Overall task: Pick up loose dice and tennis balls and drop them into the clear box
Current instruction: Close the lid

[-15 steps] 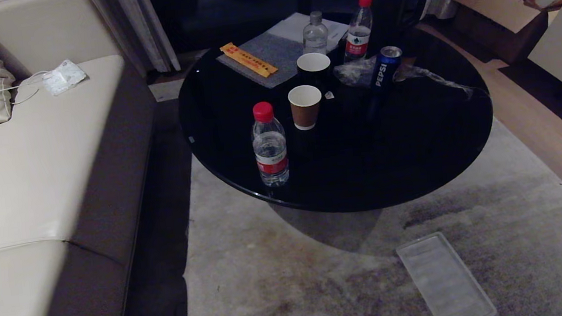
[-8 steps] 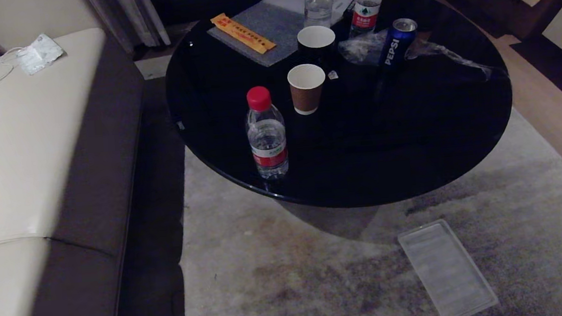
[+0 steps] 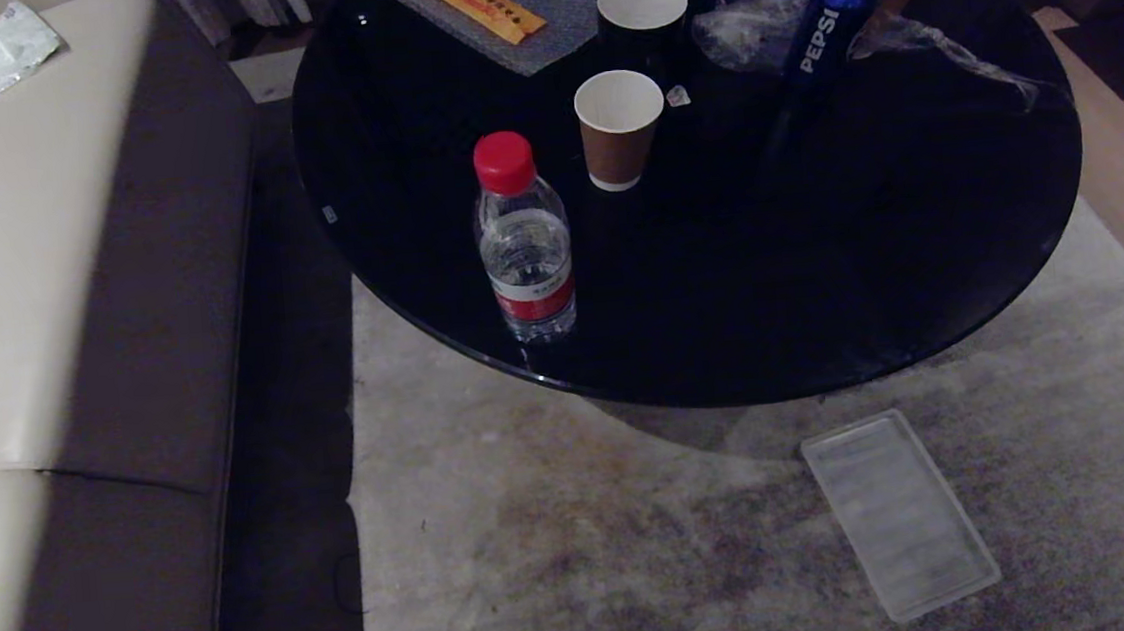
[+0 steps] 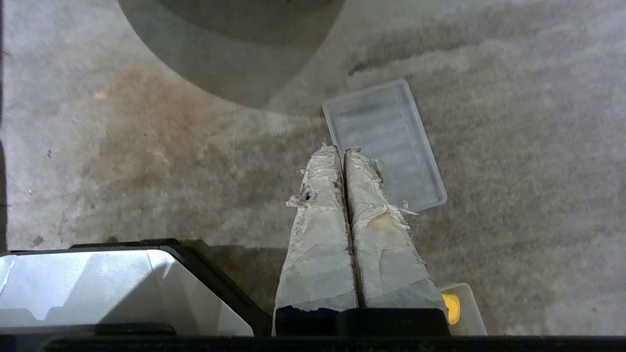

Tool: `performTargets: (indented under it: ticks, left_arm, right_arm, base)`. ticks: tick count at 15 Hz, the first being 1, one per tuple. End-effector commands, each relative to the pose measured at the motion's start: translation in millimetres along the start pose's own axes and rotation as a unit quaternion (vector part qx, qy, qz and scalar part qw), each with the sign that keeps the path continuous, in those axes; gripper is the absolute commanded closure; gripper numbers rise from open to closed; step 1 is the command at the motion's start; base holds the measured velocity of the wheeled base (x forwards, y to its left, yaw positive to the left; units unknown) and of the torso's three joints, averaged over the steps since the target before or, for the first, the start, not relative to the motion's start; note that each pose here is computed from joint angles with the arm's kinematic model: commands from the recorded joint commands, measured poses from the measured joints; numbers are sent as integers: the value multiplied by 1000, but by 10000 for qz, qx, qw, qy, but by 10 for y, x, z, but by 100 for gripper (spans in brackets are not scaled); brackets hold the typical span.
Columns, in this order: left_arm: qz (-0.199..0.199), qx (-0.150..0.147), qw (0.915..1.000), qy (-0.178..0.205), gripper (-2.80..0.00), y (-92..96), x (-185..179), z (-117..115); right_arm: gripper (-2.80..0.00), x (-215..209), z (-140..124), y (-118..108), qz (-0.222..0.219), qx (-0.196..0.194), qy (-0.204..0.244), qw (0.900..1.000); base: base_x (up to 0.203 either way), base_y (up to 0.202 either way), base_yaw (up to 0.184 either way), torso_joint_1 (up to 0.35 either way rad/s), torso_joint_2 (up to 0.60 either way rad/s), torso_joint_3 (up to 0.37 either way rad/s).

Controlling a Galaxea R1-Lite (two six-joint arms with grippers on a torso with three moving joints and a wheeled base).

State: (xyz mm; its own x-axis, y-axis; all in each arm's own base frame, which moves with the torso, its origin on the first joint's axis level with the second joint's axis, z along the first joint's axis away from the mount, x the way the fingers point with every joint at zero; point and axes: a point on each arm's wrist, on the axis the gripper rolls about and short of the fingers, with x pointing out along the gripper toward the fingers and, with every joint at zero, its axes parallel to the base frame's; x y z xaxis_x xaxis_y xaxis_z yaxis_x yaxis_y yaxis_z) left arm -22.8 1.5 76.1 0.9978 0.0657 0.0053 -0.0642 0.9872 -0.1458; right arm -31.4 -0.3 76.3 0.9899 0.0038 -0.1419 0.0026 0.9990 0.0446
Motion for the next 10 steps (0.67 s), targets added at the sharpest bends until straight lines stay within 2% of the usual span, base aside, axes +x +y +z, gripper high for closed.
performTargets:
  ticks: [1,10]
  left_arm:
    - [9,-6,10000,2,0,0,1,1]
    - [2,-6,10000,3,0,0,1,1]
  right_arm:
    - [0,1,-1,0,3,2,9,10000]
    - [0,1,-1,0,-1,3,9,10000]
  base:
    - [0,0,0,2,-1,-206]
    - [0,0,0,1,4,-198]
